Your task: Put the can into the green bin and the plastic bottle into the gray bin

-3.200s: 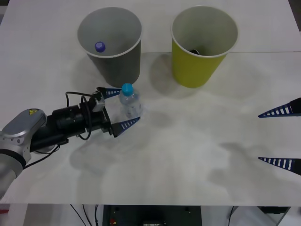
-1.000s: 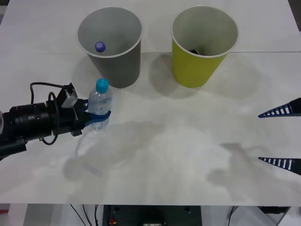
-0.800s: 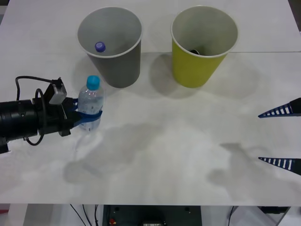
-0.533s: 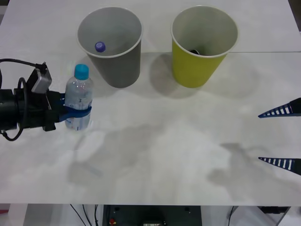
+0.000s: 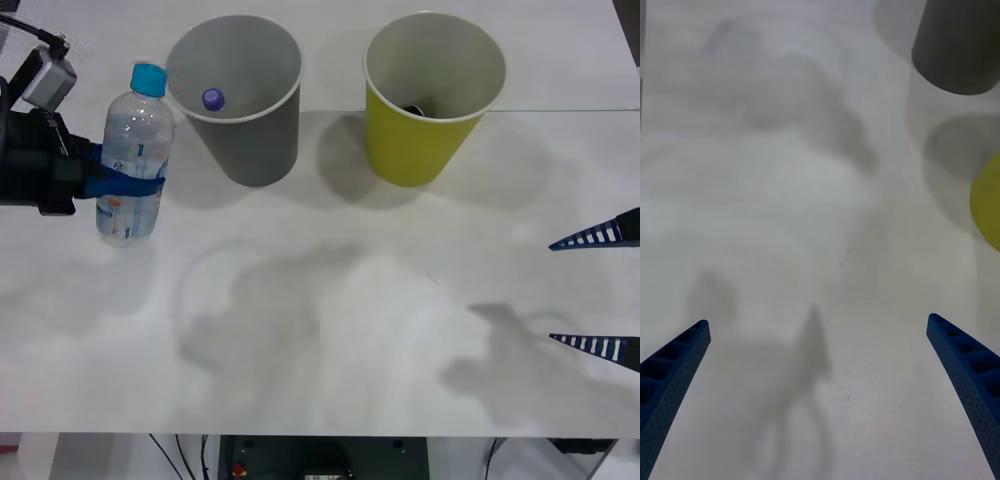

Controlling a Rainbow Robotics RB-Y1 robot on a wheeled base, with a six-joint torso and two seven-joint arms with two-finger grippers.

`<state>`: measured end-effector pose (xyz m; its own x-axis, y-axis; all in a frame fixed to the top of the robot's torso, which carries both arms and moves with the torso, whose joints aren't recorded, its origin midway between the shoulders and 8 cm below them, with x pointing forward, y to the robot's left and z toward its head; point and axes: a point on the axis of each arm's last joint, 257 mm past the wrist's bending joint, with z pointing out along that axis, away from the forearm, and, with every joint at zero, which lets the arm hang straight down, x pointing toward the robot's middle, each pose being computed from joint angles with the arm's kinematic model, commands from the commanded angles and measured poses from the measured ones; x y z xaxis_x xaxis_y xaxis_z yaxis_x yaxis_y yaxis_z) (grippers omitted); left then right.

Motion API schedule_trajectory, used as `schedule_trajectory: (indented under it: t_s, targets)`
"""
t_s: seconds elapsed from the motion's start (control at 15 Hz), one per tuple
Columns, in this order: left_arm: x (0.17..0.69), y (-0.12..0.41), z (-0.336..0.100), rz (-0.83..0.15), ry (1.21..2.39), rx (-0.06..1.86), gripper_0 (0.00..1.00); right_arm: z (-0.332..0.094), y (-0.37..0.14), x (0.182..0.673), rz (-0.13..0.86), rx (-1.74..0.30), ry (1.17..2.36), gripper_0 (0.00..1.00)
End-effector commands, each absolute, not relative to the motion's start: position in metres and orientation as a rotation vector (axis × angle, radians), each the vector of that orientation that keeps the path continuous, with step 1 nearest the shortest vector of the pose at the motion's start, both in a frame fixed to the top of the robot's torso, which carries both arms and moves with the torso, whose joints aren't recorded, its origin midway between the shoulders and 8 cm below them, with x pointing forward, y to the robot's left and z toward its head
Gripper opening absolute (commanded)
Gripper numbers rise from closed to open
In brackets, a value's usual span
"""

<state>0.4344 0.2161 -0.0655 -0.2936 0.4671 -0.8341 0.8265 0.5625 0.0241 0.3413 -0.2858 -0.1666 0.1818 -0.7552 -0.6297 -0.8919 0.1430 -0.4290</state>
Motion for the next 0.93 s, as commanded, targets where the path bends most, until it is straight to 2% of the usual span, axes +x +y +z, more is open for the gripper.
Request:
schedule_trajectory:
  t_s: [0.07,0.2,0.33,0.53,0.73,0.93]
  targets:
    - [0.440,0.216,-0.044,-0.501,2.009,1.013,0.00,-0.167,-0.286,0.341,0.209,-1.634,1.596,1.00]
    - [0.446,0.213,-0.033,-0.473,2.048,0.992,0.00,-0.167,-0.286,0.341,0.209,-1.634,1.596,1.00]
    - [0.453,0.209,-0.024,-0.395,2.085,1.024,0.00,-0.167,-0.286,0.341,0.209,-1.634,1.596,1.00]
    - [0.473,0.204,-0.003,-0.352,2.117,1.025,0.00,-0.167,-0.286,0.341,0.209,-1.634,1.596,1.00]
    - [0.499,0.203,0.019,-0.336,2.141,0.997,0.00,-0.167,-0.286,0.341,0.209,-1.634,1.596,1.00]
    - [0.524,0.198,0.038,-0.382,2.162,0.928,0.00,-0.167,-0.286,0.341,0.209,-1.634,1.596,1.00]
